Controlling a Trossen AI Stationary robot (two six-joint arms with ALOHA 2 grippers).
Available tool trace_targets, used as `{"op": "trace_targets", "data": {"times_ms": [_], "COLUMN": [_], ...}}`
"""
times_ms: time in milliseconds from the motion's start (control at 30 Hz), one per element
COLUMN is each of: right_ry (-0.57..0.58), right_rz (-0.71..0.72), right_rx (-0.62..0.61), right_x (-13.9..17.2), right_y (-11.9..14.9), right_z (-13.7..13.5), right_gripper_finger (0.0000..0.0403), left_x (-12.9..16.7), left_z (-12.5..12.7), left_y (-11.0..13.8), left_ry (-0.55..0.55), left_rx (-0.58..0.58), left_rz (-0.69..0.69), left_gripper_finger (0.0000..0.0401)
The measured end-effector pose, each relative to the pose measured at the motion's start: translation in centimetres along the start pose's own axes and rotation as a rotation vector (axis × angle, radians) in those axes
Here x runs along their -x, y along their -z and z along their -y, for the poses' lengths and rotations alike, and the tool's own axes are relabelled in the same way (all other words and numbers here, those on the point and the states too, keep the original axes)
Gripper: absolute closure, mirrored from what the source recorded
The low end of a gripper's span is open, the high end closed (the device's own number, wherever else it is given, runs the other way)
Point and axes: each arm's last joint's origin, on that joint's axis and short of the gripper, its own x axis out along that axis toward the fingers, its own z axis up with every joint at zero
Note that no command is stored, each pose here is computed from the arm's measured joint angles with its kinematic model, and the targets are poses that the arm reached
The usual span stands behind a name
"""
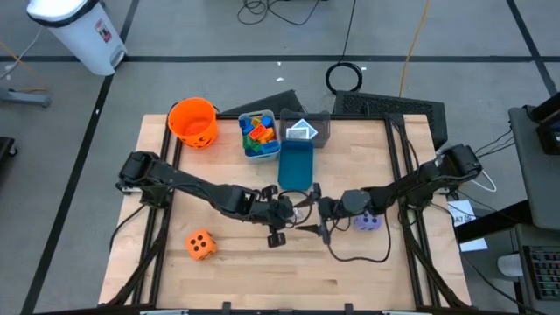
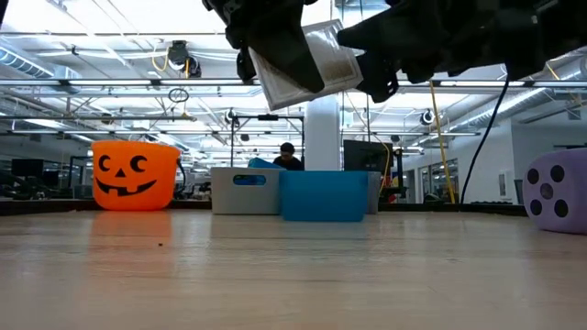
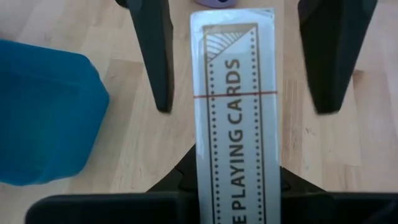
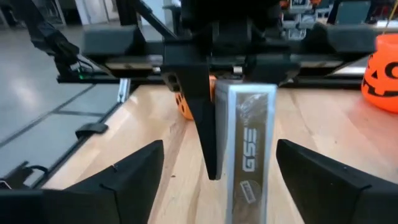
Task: Pick & Place Toys
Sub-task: Put the white and brown deck of cards into the black bin
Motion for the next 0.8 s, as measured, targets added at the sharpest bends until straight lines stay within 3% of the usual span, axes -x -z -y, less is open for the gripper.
{"op": "trace_targets", "data": {"times_ms": [200, 533, 600, 700, 800], "right_ry": [0.003, 0.006, 0.005, 0.003, 0.001], "right_rz": [-0.021, -0.019, -0.019, -0.019, -0.037], "right_rx": [0.003, 0.001, 0.001, 0.005, 0.009], "right_x": [-0.71, -0.74, -0.73, -0.73, -0.73], "right_y": [-0.32, -0.39, -0.4, -0.4, -0.21], "right_z": [-0.09, -0.08, -0.08, -0.1, -0.09], "right_gripper_finger": [0.0158, 0.033, 0.0343, 0.0343, 0.0343], "left_x": [0.01, 0.03, 0.03, 0.02, 0.07], "left_z": [0.03, 0.11, 0.12, 0.17, 0.46], "left_y": [-0.01, -0.07, -0.08, -0.12, -0.63], "left_ry": [0.001, 0.009, 0.01, 0.03, 0.102], "left_rx": [0.0, 0.0, 0.003, 0.006, -0.026], "left_rz": [0.002, 0.007, 0.008, 0.006, 0.045], "left_gripper_finger": [0.0334, 0.0334, 0.0333, 0.0301, 0.0232]}}
